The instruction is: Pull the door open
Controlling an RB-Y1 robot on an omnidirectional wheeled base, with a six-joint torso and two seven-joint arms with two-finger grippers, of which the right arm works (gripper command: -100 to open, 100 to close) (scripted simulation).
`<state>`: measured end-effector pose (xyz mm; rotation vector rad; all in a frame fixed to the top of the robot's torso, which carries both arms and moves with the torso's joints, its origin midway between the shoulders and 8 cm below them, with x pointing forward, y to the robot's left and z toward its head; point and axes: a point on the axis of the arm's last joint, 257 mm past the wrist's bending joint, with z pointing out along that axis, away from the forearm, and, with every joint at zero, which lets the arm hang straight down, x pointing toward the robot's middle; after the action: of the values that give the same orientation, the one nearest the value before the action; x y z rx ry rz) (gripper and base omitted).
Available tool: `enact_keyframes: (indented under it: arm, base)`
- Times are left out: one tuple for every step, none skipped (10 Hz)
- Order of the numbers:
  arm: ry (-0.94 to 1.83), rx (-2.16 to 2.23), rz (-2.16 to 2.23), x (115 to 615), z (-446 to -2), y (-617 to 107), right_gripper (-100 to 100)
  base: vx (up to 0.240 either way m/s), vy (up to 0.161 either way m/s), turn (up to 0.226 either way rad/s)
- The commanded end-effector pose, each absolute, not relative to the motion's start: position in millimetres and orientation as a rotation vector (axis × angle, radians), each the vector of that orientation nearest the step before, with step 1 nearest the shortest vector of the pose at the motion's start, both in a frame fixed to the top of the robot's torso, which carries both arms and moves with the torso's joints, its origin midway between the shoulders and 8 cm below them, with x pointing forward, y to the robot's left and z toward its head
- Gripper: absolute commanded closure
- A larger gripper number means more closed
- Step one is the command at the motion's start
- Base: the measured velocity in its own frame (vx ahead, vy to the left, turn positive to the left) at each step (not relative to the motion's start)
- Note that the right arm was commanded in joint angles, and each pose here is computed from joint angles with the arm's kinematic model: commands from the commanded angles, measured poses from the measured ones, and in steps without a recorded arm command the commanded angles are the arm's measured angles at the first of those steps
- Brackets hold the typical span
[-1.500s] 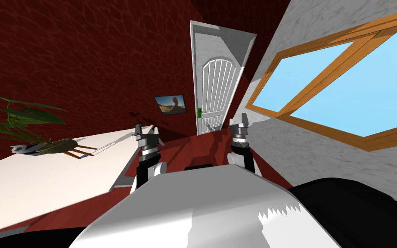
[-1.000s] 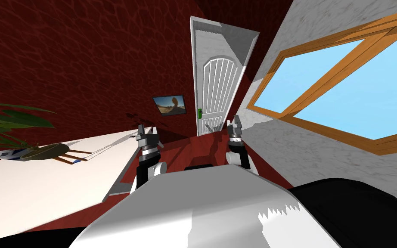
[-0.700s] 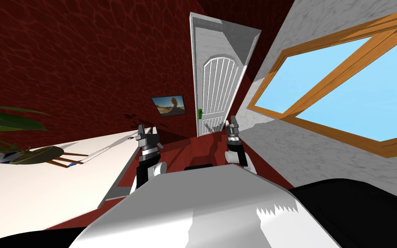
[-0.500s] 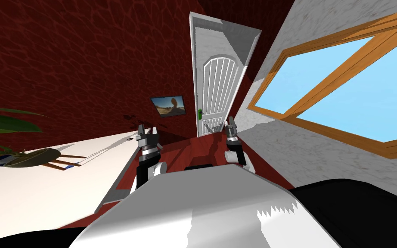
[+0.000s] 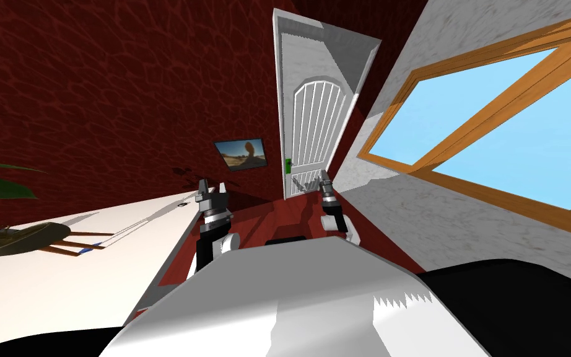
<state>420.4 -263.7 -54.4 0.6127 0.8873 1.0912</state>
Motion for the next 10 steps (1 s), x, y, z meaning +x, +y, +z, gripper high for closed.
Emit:
enact_keyframes:
  arm:
    - [0.926, 0.589, 1.051, 429.1, -67.0, -261.3, -100]
    - [0.947, 0.570, 1.028, 434.3, -72.6, -259.5, -100]
    - [0.950, 0.573, 1.027, 434.7, -74.2, -259.7, -100]
    - [0.973, 0.556, 1.002, 440.3, -81.4, -258.1, -100]
    - [0.996, 0.539, 0.978, 445.8, -88.6, -256.6, -100]
    - [1.020, 0.521, 0.952, 451.5, -96.2, -255.0, -100]
    - [1.043, 0.502, 0.926, 457.2, -103.7, -253.6, -100]
    - [1.066, 0.482, 0.900, 462.7, -111.2, -252.2, -100]
    - [1.089, 0.462, 0.874, 468.1, -118.7, -250.8, -100]
    - [1.112, 0.442, 0.848, 473.6, -126.3, -249.5, -100]
  base:
    - [0.085, 0.020, -0.016]
    - [0.093, 0.022, -0.025]
    - [0.069, 0.020, -0.008]
    - [0.066, 0.024, -0.013]
    - [0.078, 0.023, -0.025]
    - [0.090, 0.020, -0.020]
    - [0.099, 0.020, -0.018]
    - [0.105, 0.036, -0.021]
    - [0.100, 0.056, -0.026]
    - [0.092, 0.039, -0.024]
